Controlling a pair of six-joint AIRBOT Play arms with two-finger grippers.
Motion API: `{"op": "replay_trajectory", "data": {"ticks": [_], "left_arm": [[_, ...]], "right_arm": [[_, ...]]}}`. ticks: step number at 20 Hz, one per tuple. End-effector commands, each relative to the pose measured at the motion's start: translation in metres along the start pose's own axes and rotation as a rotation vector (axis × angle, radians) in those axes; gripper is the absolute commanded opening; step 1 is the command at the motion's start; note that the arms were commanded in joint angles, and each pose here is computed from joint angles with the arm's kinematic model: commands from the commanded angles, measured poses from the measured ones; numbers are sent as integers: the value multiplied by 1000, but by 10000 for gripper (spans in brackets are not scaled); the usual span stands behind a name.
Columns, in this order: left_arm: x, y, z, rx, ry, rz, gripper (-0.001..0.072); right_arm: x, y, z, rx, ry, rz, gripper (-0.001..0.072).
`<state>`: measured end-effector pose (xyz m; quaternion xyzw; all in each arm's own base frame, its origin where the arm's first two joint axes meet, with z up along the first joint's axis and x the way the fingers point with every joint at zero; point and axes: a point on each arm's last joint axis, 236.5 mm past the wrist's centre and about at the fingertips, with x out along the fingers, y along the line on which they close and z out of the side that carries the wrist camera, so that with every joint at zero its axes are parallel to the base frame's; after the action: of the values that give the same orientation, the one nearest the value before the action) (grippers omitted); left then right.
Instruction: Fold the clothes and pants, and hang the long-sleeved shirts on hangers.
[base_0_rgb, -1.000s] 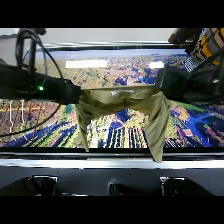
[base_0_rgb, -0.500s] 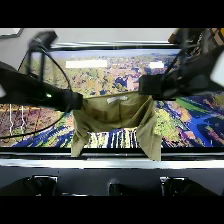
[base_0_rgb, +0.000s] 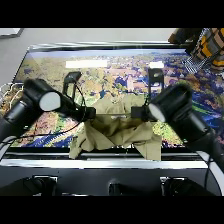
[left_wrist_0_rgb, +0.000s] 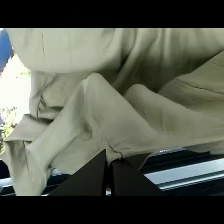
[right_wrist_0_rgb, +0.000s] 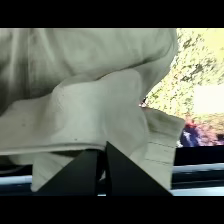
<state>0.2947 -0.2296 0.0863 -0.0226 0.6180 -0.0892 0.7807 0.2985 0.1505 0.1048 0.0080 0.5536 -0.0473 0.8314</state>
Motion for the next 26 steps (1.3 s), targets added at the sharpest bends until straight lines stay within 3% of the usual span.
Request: {"op": "replay_trajectory", "data": {"ticks": [1,6,7,8,9,13,20,24,26], "left_arm": [[37,-1,-10,-53,25,-19,26],[44,-3,-7,-56,14,-28,40],[43,-4,-7,-58,14,-33,149],[41,-3,-6,-56,14,-38,403],[37,-4,-2,-55,6,-53,573],[-13,33,31,-98,-102,-64,602],[-82,276,-20,-333,-197,290,610],[-91,336,-69,-554,-112,357,611],[-85,357,-64,-570,-161,359,628]], "right_arm": [[41,16,-23,125,31,54,39],[46,18,-24,123,28,64,39],[45,21,-23,125,24,75,39],[45,23,-23,128,25,87,39],[45,26,-24,129,29,97,39],[45,30,-21,122,19,114,39],[44,33,-25,88,34,127,40],[44,34,-27,75,40,132,40],[44,34,-27,75,40,132,40]]}}
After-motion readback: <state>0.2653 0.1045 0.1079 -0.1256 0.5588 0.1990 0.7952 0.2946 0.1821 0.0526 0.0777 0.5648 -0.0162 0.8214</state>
